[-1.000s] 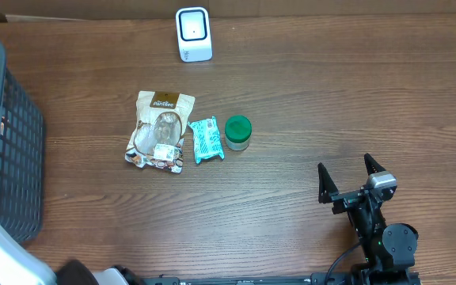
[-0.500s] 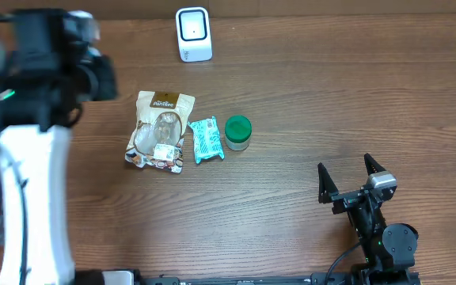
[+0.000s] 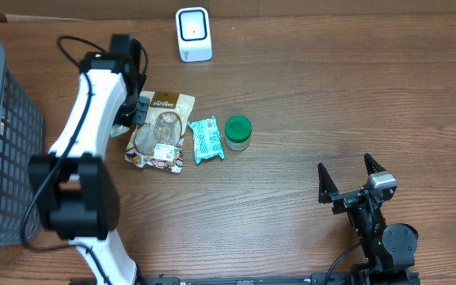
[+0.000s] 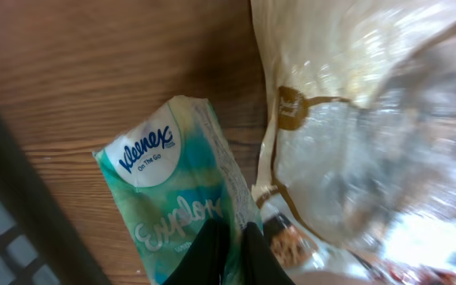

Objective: Scan the item barcode
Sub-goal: 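Carry the teal tissue pack out and place it left of the pouch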

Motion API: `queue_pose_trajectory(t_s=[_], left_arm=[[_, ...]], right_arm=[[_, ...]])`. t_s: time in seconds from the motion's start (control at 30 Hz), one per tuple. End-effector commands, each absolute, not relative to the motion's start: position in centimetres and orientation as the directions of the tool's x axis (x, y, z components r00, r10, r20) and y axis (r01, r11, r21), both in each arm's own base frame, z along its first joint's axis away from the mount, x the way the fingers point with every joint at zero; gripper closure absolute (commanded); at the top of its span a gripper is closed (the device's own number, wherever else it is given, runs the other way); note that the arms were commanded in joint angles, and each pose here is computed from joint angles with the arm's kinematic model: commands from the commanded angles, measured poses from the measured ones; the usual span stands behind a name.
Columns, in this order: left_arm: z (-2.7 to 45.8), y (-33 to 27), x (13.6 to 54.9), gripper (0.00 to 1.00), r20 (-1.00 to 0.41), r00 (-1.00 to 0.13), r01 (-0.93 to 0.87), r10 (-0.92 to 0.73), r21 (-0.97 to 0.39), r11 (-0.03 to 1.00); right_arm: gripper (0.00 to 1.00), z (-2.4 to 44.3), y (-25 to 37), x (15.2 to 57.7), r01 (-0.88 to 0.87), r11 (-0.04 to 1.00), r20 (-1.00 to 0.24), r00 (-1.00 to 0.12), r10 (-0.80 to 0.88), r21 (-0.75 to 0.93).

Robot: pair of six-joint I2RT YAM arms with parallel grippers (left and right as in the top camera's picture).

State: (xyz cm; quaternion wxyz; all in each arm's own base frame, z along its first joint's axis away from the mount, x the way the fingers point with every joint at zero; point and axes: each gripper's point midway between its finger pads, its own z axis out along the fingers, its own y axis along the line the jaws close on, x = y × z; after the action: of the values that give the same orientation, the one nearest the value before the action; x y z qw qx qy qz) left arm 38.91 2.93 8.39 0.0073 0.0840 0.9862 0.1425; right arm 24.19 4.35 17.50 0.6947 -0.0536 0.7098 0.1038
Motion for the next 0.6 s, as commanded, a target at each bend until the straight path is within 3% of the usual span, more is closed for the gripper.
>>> queue_pose_trajectory(t_s=[0.0,0.17,0.47,0.57], left_arm=[[5.9,4.1,38.4,0.96,0.098,-0.982,0.185,0.161,0.331,0.925],[4.4,2.5,38.7,0.96,0.100,-0.982,0.181,0.158,0.285,0.941],[3.6,-5.8,39.1,0.96,0.028,-0.935,0.355,0.354,0.018,0.935],[3.6,-7.1,38.8,0.96,0.027,-0.925,0.378,0.378,-0.007,0.926]], right_arm=[[0.00,17.2,4.6,24.2,-0.230,0.970,-0.997,-0.030,0.073,0.078],[0.00,17.2,4.6,24.2,-0.229,0.970,-0.997,-0.030,0.073,0.078],[0.00,17.2,4.6,24.2,-0.229,0.970,-0.997,-0.030,0.073,0.078],[0.00,17.2,4.6,24.2,-0.230,0.970,-0.997,-0.030,0.073,0.078]])
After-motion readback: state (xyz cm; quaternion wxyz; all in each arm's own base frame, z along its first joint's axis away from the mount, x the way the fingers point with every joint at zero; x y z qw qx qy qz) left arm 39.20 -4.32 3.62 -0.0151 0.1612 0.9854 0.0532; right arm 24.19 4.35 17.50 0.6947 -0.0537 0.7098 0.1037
